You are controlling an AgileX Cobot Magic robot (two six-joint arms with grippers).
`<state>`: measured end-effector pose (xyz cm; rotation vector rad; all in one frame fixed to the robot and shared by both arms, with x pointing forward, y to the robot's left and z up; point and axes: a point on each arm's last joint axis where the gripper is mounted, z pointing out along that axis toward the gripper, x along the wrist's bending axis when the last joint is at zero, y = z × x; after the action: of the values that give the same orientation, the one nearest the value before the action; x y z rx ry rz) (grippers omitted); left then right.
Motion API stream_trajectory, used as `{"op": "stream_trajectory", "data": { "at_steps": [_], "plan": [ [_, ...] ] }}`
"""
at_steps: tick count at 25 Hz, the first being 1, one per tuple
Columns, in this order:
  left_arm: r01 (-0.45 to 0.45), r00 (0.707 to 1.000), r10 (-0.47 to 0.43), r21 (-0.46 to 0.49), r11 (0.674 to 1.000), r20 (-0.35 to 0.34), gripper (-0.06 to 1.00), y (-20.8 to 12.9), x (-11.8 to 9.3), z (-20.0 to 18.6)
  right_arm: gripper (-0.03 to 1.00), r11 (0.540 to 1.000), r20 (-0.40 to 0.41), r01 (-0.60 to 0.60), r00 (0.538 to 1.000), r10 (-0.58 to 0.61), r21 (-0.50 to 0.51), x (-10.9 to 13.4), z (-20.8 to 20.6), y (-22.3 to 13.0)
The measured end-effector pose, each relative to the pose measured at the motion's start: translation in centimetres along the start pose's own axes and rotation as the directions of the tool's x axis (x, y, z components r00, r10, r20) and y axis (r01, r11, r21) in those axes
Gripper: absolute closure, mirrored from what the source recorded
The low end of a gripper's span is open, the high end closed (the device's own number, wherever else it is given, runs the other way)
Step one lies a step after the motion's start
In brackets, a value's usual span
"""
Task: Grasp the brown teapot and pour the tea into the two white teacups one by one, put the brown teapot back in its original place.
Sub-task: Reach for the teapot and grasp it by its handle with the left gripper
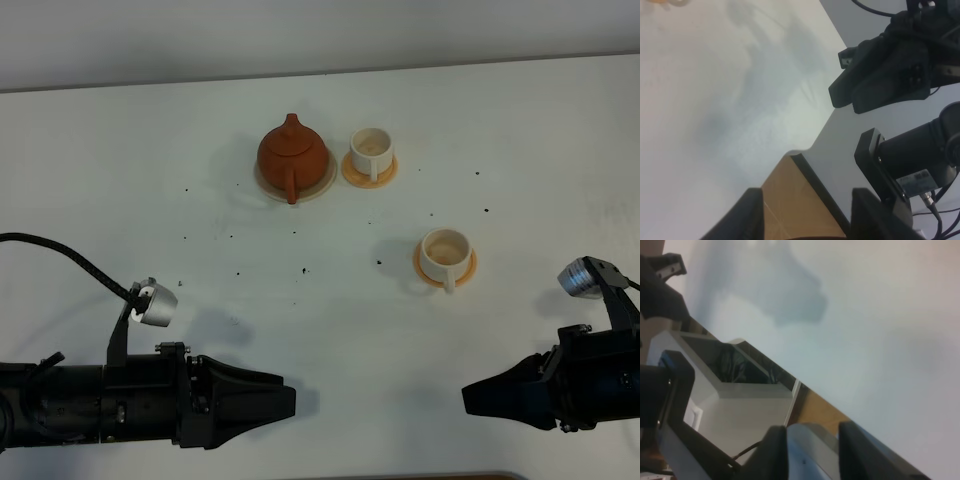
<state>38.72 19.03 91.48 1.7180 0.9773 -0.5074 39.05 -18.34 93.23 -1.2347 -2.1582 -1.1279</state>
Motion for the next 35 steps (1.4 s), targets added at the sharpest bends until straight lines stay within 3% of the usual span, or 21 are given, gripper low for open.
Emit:
{"op": "stream_trajectory", "data": {
  "at_steps": [17, 29, 35],
  "plan": [
    [0.0, 1.0, 0.0, 0.0, 1.0, 0.0, 0.54, 0.0, 0.0, 0.0, 0.72, 1.0, 0.0, 0.0, 1.0, 0.0, 0.0, 0.0, 0.0, 0.0],
    [0.001, 0.999, -0.001, -0.016, 1.0, 0.043, 0.54, 0.2, -0.4, 0.0, 0.73, 1.0, 0.0, 0.0, 1.0, 0.0, 0.0, 0.0, 0.0, 0.0],
    [-0.001, 0.997, 0.004, -0.05, 0.999, 0.073, 0.54, 2.1, -0.4, 0.2, 0.73, 1.0, 0.0, -0.002, 1.0, 0.002, -0.002, 0.0, 0.0, 0.0]
  ]
}}
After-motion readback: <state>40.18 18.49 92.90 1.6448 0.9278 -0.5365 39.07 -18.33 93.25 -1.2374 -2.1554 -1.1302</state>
